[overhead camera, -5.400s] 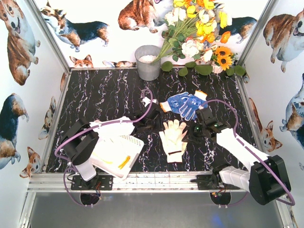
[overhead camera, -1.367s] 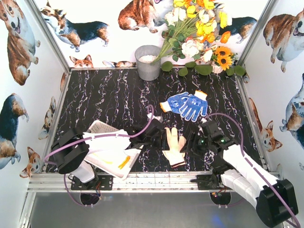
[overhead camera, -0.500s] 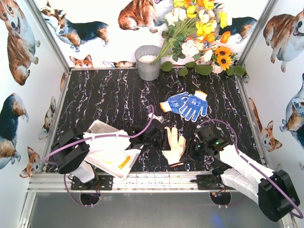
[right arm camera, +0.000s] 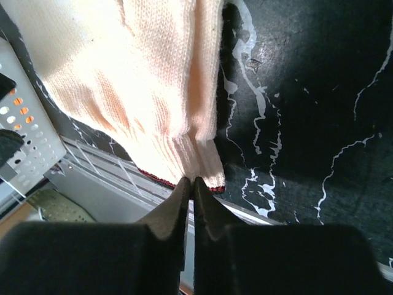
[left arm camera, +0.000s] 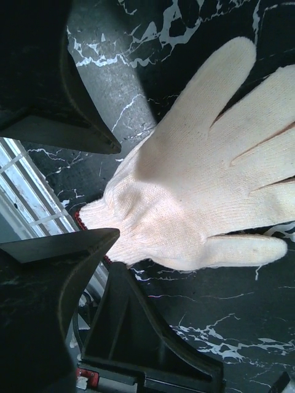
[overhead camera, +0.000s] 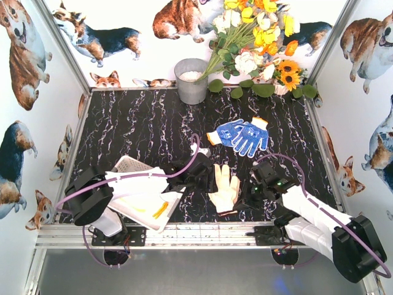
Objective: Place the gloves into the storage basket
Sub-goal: Pair the glove with the glove.
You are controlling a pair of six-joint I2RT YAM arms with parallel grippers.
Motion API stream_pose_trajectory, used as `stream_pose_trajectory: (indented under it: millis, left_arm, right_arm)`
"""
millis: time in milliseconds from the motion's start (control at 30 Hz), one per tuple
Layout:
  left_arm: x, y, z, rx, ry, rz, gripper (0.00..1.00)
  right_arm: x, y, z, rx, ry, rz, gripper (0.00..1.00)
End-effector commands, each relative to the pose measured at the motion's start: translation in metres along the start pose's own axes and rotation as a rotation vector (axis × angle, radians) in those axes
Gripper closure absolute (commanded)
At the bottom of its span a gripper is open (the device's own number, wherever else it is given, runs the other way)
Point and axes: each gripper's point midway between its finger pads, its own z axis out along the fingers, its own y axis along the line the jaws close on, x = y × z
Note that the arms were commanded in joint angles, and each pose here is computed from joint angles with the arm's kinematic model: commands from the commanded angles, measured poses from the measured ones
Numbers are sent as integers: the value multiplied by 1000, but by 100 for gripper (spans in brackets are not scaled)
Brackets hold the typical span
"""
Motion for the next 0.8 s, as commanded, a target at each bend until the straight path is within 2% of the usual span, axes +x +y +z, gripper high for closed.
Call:
stream_pose_trajectory:
  millis: [0,567,767]
  left_arm:
    - [-20,-9,-12,4,-66,26,53]
    - [-22,-19,-2,22,-37,62,53]
    - [-21,-16,10,15,-35,60,57]
  right_arm:
    - [-10,22,-12,-54,-36,-56,100]
    - [15,19,-21,-54,80,-69,100]
    - [18,24,-23,-70,110,-72,100]
